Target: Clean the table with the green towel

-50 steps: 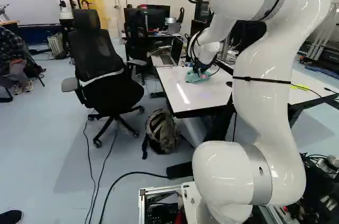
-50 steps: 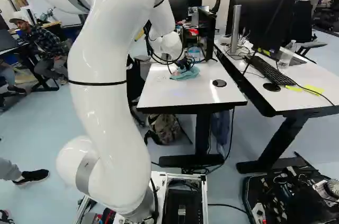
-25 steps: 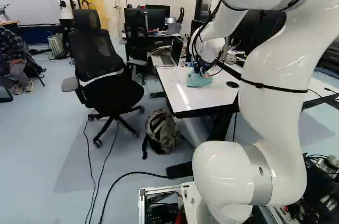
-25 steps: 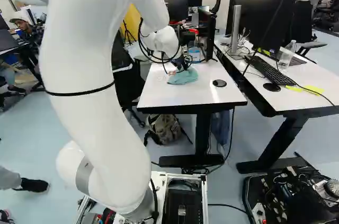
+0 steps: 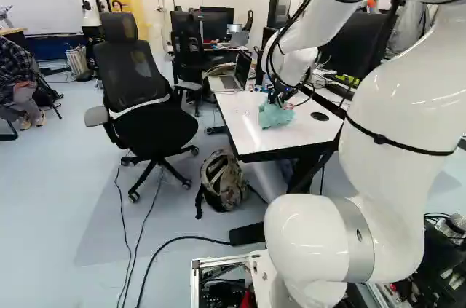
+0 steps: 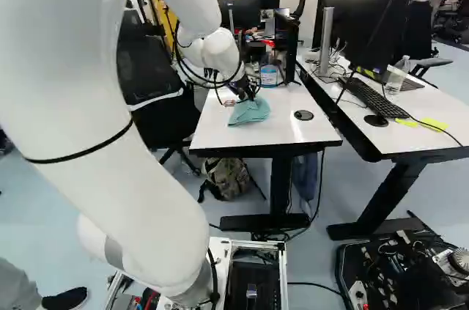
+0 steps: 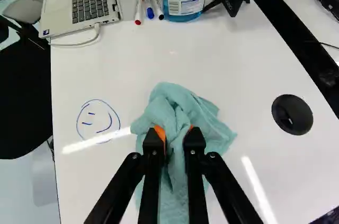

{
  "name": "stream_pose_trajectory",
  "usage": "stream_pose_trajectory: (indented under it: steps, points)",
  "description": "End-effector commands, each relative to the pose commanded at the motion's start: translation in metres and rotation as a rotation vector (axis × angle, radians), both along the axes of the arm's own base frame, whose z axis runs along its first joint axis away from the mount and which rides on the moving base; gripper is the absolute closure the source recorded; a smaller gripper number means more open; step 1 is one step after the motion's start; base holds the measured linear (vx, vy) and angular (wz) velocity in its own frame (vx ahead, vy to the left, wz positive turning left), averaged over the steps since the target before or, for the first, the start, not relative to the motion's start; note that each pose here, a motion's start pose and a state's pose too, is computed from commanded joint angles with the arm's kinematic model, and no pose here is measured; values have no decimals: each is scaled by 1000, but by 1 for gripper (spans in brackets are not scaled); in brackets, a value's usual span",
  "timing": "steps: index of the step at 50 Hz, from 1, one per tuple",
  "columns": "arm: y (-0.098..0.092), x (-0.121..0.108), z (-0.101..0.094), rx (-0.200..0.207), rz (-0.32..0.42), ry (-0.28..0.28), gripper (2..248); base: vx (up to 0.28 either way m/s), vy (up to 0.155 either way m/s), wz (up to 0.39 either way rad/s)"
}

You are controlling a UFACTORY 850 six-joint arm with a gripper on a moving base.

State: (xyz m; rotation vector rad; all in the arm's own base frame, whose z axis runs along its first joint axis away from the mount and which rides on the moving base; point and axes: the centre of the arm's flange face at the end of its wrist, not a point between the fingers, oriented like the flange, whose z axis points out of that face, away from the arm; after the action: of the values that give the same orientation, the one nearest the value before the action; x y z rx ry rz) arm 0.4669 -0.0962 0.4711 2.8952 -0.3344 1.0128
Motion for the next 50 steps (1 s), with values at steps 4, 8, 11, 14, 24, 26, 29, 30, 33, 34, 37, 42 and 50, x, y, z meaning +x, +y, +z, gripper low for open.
stream_pose_trajectory:
  steps: [4, 8, 11, 14, 24, 26, 29, 30, 33, 34, 37, 42, 50]
  points:
    - [0, 0, 0, 0, 0, 0, 199, 0, 0, 0]
    - [0, 0, 0, 0, 0, 0, 199, 0, 0, 0]
    - [0, 0, 0, 0, 0, 0, 199, 0, 0, 0]
    - [0, 0, 0, 0, 0, 0, 199, 0, 0, 0]
    - [4, 0, 0, 0, 8, 0, 199, 0, 0, 0]
    - [7, -1, 0, 0, 14, 0, 199, 0, 0, 0]
    - [11, -1, 0, 0, 22, 0, 199, 0, 0, 0]
    - [12, -1, 0, 0, 25, 0, 199, 0, 0, 0]
    - [17, -2, 0, 0, 35, 1, 199, 0, 0, 0]
    - [19, -2, 0, 0, 38, 1, 199, 0, 0, 0]
    - [24, -3, 0, 0, 48, 1, 199, 0, 0, 0]
    - [32, -4, 0, 0, 66, 1, 199, 0, 0, 0]
    - [45, -6, 0, 0, 93, 1, 199, 0, 0, 0]
